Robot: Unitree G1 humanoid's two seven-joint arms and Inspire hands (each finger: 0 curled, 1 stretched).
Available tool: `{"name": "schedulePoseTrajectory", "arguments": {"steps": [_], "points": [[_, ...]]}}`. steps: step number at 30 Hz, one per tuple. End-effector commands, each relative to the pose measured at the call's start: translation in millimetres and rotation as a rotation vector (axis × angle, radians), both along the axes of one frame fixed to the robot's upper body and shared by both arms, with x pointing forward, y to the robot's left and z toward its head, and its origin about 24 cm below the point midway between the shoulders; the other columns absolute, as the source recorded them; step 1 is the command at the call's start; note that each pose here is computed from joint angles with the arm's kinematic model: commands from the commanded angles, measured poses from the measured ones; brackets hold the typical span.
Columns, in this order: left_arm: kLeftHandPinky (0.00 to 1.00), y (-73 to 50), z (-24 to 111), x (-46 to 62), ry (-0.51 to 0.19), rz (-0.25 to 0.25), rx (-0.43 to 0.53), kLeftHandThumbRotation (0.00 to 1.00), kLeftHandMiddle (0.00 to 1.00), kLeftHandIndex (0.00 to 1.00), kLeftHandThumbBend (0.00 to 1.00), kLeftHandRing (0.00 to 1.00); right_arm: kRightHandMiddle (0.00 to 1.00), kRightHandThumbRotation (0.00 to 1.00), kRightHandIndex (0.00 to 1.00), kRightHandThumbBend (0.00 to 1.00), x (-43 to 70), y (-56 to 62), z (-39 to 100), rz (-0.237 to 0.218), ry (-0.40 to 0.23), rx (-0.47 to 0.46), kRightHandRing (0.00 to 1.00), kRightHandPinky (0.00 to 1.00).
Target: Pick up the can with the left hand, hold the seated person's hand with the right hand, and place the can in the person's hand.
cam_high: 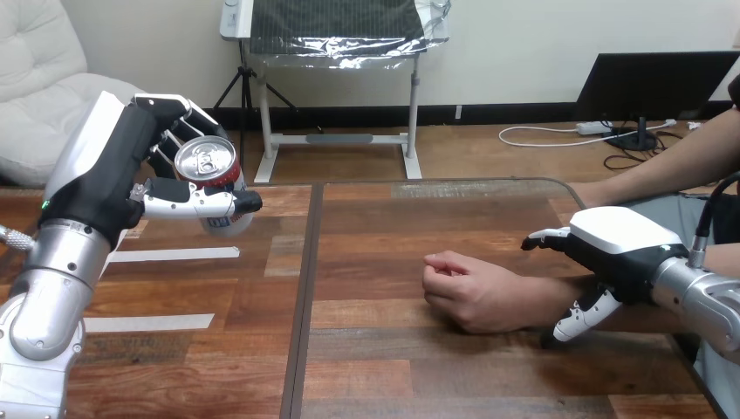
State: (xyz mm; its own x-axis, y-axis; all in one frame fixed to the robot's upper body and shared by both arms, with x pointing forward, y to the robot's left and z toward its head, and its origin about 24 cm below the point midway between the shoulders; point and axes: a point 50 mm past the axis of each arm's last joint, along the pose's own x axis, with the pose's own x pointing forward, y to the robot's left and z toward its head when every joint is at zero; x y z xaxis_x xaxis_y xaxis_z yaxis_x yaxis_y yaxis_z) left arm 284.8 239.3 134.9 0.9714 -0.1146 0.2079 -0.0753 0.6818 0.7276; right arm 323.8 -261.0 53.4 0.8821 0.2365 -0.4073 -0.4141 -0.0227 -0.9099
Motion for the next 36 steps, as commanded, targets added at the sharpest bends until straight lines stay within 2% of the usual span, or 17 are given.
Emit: {"name": "schedulePoseTrajectory", "arguments": {"steps": [1, 13, 26, 36], "points": [[0.29, -1.7, 34.8, 0.7, -0.140, -0.029, 0.018, 0.00, 0.39, 0.42, 0.72, 0.34, 0.88, 0.36, 0.88, 1.00, 2.8, -1.0, -9.1, -0.036, 0.036, -0.026, 0.88, 0.85], [0.29, 0.0, 35.4, -0.1, -0.147, -0.025, 0.013, 0.00, 0.39, 0.42, 0.73, 0.34, 0.88, 0.35, 0.88, 1.00, 4.8, -0.6, -16.3, -0.048, 0.079, -0.094, 0.87, 0.84], [0.29, 0.8, 35.8, -0.8, -0.149, -0.027, 0.004, 0.00, 0.38, 0.42, 0.73, 0.34, 0.87, 0.34, 0.87, 1.00, 6.3, 0.1, -25.0, -0.099, 0.145, -0.127, 0.86, 0.69], [0.28, 0.8, 36.5, -0.7, -0.152, -0.027, 0.006, 0.00, 0.38, 0.42, 0.73, 0.33, 0.87, 0.30, 0.86, 1.00, 6.0, 1.6, -30.3, -0.108, 0.212, -0.148, 0.86, 0.65]]}}
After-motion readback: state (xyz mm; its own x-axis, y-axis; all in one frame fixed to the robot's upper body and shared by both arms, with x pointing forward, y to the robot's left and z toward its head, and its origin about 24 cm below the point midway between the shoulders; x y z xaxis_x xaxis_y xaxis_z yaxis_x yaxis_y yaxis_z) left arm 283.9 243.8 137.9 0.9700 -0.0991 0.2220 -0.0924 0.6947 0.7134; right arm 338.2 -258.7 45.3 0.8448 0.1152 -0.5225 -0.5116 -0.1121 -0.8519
